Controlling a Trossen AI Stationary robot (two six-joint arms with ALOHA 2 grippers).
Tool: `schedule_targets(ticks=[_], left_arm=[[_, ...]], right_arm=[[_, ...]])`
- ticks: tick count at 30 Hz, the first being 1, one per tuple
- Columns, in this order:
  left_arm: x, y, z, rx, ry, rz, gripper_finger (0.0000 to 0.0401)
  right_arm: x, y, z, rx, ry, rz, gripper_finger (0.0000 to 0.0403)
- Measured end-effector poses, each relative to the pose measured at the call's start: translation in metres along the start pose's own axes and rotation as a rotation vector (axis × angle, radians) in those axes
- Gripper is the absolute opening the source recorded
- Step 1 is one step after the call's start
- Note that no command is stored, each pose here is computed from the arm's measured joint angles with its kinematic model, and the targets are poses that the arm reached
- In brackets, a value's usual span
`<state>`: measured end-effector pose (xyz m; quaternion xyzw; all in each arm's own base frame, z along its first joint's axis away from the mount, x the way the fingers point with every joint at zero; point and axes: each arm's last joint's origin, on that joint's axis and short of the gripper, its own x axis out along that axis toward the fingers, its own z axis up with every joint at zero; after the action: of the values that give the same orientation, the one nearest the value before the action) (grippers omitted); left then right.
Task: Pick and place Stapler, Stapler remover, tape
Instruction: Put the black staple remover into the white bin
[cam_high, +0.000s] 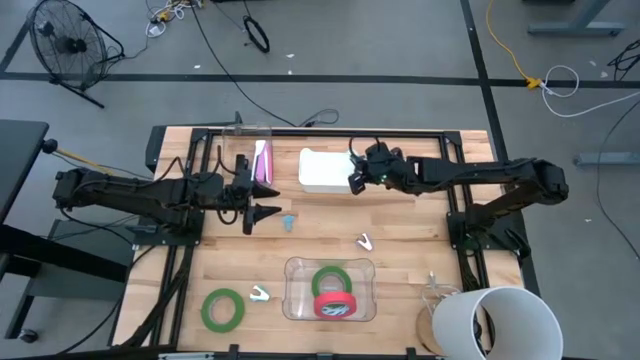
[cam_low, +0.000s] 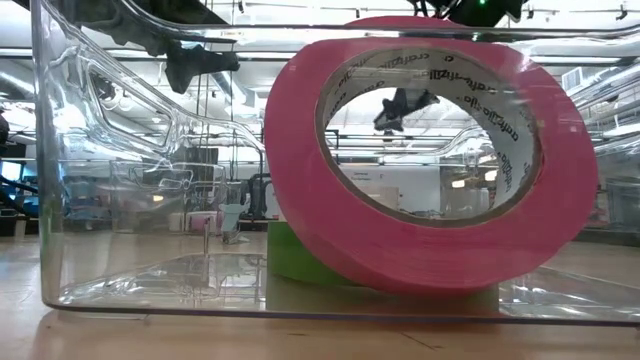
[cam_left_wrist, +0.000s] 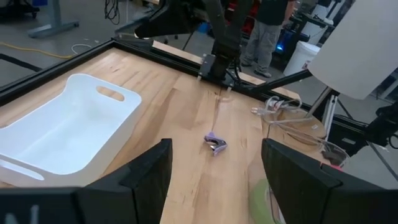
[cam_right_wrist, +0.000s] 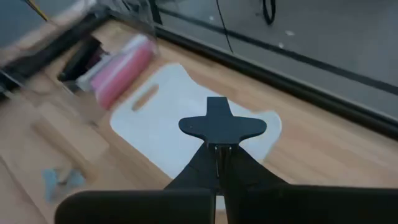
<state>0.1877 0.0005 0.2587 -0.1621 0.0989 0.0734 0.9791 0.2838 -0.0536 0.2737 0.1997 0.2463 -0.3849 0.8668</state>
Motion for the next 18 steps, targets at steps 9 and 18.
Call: schedule_targets(ticks=[9,18], left_arm=[[0.000,0.001,0.001,-0.001,-0.015,0.025,0.0250],[0.005,0.000,-0.001,0.000,-0.012,0.026,0.0250]], right_arm=[[0.020,-0.006,0.016,0.059,-0.054,0.065,0.0002],[0.066,-0.007,0.007,0.050,0.000,0.098,0.0002]])
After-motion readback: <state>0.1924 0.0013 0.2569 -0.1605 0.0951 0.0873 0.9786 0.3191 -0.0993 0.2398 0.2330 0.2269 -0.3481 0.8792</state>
